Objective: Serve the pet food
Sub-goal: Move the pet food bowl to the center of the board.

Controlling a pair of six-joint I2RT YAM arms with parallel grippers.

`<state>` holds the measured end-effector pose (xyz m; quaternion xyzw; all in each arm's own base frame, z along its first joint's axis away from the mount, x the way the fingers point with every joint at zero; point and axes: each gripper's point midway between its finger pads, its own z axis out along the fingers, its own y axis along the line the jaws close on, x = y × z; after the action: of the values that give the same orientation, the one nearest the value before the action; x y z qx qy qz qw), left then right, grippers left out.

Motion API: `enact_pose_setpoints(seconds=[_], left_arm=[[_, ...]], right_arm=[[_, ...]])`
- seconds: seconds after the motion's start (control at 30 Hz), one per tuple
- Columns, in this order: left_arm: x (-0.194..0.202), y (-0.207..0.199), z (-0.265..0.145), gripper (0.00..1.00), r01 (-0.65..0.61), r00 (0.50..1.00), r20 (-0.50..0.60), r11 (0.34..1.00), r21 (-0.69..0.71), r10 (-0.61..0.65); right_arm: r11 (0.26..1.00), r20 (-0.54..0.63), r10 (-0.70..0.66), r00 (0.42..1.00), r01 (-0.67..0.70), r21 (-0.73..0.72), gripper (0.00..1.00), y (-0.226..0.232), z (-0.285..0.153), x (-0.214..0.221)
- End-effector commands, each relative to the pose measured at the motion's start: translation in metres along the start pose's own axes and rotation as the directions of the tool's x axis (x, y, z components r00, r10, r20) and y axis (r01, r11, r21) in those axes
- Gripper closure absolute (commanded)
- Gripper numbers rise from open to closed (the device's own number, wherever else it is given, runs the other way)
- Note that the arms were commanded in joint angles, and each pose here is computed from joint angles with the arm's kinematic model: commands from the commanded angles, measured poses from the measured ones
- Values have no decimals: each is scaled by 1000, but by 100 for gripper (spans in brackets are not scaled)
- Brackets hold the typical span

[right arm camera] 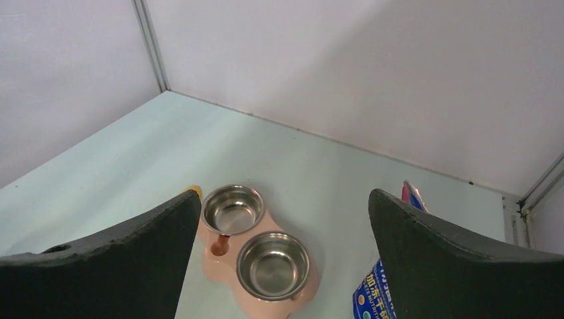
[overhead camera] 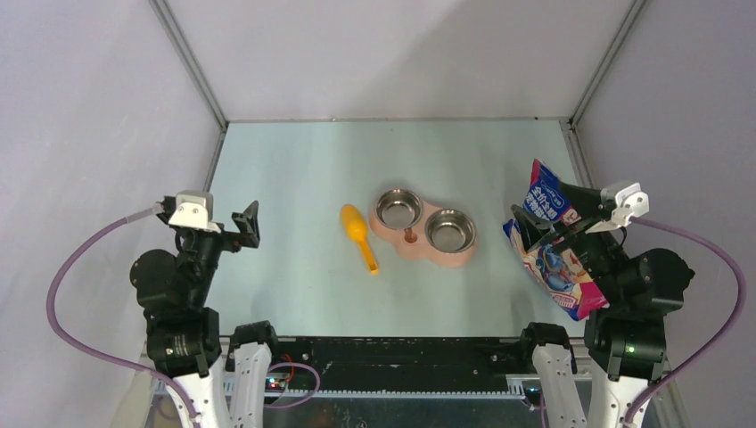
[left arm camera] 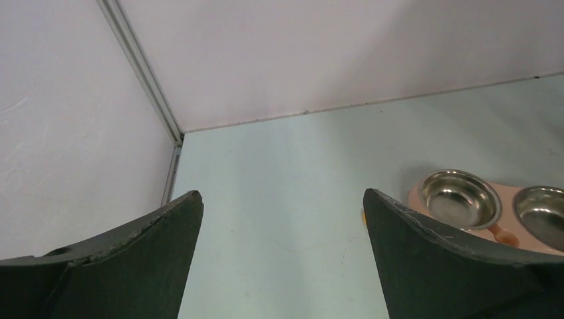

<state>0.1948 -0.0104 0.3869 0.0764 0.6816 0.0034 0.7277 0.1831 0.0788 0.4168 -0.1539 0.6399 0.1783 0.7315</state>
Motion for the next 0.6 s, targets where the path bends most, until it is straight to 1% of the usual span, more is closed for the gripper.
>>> enact_pose_setpoints(seconds=[0.0,0.1,0.23,0.37,0.57], left_arm=[[2,-7,1,2,-12,1000,0,999,47,12],[5,-10,4,2,-13,1000,-10,997,73,14],[10,-13,7,2,-20,1000,-20,995,98,22],[15,-15,9,2,-23,999,-30,994,110,26],[19,-17,10,2,-24,999,-35,991,129,29]], right_arm=[[999,22,17,1000,-16,-28,0,6,1,-10],[997,9,-16,1000,17,-75,0,11,3,-4],[963,-24,-103,994,94,-254,0,31,5,19],[918,-25,-120,992,102,-384,0,50,1,28],[870,-33,-138,990,105,-482,0,66,-8,37]])
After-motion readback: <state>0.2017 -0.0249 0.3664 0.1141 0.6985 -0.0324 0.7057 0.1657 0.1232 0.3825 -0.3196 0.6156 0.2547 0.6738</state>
